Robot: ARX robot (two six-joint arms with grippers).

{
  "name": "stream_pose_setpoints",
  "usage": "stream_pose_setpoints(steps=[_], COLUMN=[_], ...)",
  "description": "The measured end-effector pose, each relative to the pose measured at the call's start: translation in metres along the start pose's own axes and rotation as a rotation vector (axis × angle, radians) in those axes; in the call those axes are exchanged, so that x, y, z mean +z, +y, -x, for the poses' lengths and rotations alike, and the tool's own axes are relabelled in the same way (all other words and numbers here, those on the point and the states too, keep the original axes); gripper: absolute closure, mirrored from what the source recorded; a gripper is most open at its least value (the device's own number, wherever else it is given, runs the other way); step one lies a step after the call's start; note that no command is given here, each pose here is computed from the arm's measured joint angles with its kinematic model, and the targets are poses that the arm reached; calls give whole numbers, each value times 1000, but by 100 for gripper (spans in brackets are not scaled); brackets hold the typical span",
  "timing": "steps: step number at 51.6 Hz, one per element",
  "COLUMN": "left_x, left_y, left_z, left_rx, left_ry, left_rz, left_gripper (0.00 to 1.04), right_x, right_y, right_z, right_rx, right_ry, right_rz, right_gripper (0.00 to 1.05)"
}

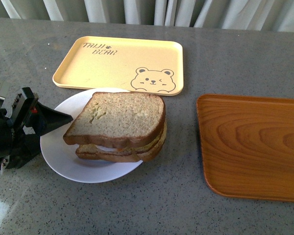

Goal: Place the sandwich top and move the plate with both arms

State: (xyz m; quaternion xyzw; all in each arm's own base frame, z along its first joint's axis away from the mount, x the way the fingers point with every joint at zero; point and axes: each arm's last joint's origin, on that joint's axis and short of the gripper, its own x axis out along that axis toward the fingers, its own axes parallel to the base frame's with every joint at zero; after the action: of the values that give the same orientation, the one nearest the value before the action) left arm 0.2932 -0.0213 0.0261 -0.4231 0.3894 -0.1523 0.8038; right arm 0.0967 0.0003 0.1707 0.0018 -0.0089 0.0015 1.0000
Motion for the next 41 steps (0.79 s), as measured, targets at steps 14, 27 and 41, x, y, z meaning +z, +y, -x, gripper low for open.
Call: stream_pose_setpoints(steps=[14,27,41], left_x=[-1,0,6], left_y=[1,1,-9], left_z=[-1,3,18], left_rx=[-10,-39,-70], left_ry=[-1,-32,-82], left_rz=[-3,10,26], left_gripper=[96,102,102], right_x=[0,0,0], right_y=[0,0,0], right_z=[0,0,0], right_rx=[0,0,0], right_ry=[0,0,0], right_rz=[0,0,0], right_gripper=[9,9,9])
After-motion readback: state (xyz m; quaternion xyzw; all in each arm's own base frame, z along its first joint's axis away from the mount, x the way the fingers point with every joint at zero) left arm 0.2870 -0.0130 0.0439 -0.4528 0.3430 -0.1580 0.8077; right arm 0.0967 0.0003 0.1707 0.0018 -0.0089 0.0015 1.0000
